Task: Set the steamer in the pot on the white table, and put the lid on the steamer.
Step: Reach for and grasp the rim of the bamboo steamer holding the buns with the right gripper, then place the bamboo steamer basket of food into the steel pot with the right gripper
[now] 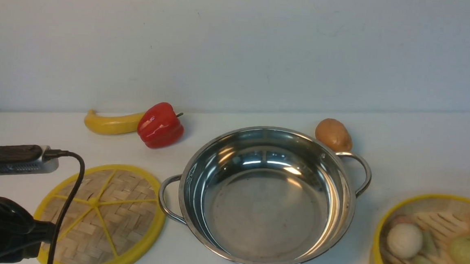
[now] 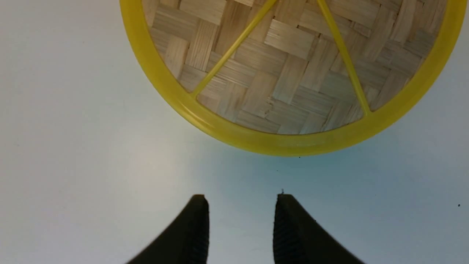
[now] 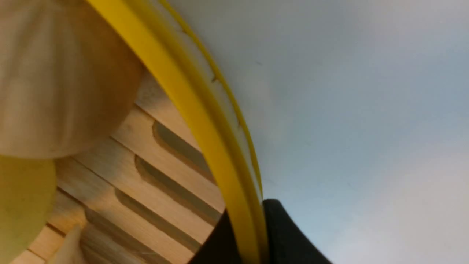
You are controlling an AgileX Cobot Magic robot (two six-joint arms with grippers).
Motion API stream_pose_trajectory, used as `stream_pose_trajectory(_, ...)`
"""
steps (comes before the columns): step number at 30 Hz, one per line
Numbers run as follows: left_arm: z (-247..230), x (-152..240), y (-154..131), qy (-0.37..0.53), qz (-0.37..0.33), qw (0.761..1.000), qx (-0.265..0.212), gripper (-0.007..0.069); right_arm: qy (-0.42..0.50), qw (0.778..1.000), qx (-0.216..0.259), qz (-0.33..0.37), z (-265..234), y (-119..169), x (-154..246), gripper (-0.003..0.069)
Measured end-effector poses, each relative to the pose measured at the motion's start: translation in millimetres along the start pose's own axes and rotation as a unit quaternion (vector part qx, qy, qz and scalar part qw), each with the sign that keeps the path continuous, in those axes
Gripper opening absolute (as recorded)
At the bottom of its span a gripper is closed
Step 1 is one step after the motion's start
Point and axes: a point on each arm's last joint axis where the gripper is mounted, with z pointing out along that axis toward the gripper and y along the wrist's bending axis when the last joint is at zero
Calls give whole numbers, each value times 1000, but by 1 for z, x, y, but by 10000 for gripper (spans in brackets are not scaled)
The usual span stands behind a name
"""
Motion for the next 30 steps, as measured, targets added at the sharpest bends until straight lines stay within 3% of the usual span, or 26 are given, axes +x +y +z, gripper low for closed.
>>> stream_pose_trajectory(6,0,0,0,0,0,1000,0,242,-12,999,-2,49,-21,-23,8,51)
stream_pose_trajectory(17,0,0,0,0,0,1000,0,242,-38,998,-28,49,-82,-28,-15,51)
stream_pose_trajectory(21,0,0,0,0,0,1000,0,242,-85,994,-55,45,-111,-27,-30,51)
stream_pose_trajectory(25,0,0,-1,0,-3,1000,3,242,-160,979,-123,36,-153,-19,-47,51)
stream_pose_trajectory(30,0,0,-1,0,-4,1000,4,242,-198,969,-150,-8,-178,5,-56,51)
